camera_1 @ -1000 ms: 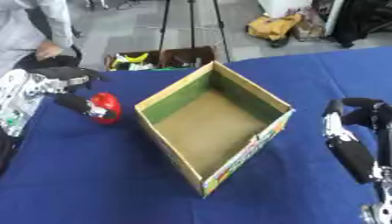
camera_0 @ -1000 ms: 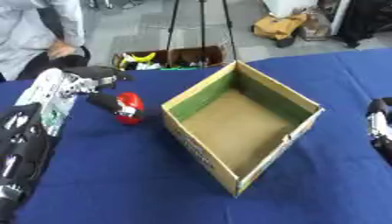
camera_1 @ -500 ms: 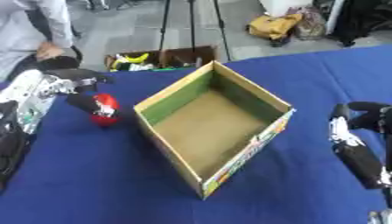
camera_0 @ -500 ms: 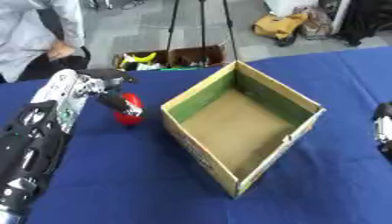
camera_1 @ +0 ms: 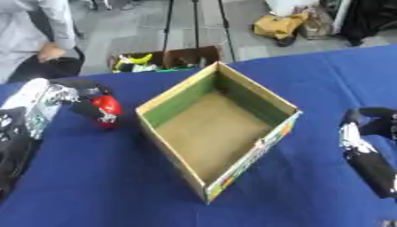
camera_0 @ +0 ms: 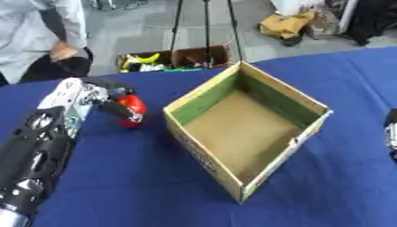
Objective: Pick up objects on the table and place them in the box.
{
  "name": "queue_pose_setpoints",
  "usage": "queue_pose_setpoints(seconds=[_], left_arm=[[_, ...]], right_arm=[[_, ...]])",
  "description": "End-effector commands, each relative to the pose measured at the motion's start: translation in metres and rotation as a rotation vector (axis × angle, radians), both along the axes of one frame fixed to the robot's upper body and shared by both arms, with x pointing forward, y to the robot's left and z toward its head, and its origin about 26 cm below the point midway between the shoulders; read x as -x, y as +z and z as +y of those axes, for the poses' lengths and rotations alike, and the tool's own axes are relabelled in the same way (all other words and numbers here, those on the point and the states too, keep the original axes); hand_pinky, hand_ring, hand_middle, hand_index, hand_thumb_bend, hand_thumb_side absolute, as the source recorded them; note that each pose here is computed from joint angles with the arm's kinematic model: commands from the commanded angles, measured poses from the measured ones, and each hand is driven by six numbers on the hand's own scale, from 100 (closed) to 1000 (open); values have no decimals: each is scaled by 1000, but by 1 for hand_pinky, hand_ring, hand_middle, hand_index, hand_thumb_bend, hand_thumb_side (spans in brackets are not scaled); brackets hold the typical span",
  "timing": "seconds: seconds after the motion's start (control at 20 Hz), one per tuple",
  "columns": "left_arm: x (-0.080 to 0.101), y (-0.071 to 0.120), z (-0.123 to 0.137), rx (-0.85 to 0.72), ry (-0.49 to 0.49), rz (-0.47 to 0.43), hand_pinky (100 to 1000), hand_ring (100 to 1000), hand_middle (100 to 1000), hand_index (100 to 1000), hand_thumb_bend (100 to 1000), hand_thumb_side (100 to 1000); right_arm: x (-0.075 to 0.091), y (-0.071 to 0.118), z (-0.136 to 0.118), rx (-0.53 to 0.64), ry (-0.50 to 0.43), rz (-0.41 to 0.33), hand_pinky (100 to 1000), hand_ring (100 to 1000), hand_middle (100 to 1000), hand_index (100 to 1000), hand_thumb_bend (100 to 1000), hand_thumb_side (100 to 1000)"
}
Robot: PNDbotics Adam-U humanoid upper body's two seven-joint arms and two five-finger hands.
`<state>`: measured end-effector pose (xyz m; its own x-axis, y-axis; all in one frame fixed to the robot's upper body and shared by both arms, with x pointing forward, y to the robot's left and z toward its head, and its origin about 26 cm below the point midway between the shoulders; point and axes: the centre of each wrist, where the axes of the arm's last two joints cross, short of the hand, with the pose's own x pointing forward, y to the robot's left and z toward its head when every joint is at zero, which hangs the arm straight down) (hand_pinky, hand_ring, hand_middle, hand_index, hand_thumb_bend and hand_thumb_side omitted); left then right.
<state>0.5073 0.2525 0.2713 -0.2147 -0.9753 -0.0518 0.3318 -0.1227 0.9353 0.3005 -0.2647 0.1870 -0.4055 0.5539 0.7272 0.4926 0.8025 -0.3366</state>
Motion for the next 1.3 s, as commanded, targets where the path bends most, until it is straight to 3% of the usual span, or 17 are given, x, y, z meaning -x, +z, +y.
queue_pose_setpoints(seconds=[0.05, 0.15, 0.2, 0.35, 0.5, 0.8, 0.95, 1.15, 1.3], left_arm=[[2, 22, 10, 7, 21, -22, 393, 696, 904, 1000, 569, 732], [2, 22, 13, 23, 32, -24, 374, 686, 899, 1000, 554, 717], [2, 21, 13, 32, 40, -28, 335, 672, 901, 1000, 513, 671], [1, 15, 16, 65, 59, -23, 333, 700, 936, 1000, 439, 585], [-1, 10, 17, 102, 67, -6, 321, 688, 961, 1000, 281, 464], [-1, 8, 19, 157, 88, 7, 282, 666, 953, 1000, 100, 313], [-1, 8, 19, 181, 93, 0, 234, 626, 916, 999, 100, 313], [0, 8, 20, 216, 111, -40, 159, 561, 850, 891, 100, 293], [0, 8, 21, 231, 126, -65, 153, 557, 841, 849, 100, 260]], right_arm=[[2, 10, -1, 21, 12, -34, 748, 565, 441, 678, 189, 478], [2, 10, -1, 21, 12, -35, 748, 565, 441, 677, 189, 478], [2, 10, -1, 20, 12, -35, 748, 565, 441, 676, 189, 478], [2, 10, -1, 19, 11, -37, 748, 565, 441, 676, 188, 477], [2, 10, -1, 18, 10, -38, 748, 565, 440, 675, 187, 475], [2, 10, -1, 15, 5, -39, 748, 565, 439, 673, 185, 471], [2, 10, -1, 14, 5, -38, 748, 565, 439, 673, 185, 471], [2, 9, -1, 13, 3, -36, 749, 566, 439, 673, 184, 469], [3, 9, -2, 12, 2, -36, 749, 566, 439, 672, 183, 469]])
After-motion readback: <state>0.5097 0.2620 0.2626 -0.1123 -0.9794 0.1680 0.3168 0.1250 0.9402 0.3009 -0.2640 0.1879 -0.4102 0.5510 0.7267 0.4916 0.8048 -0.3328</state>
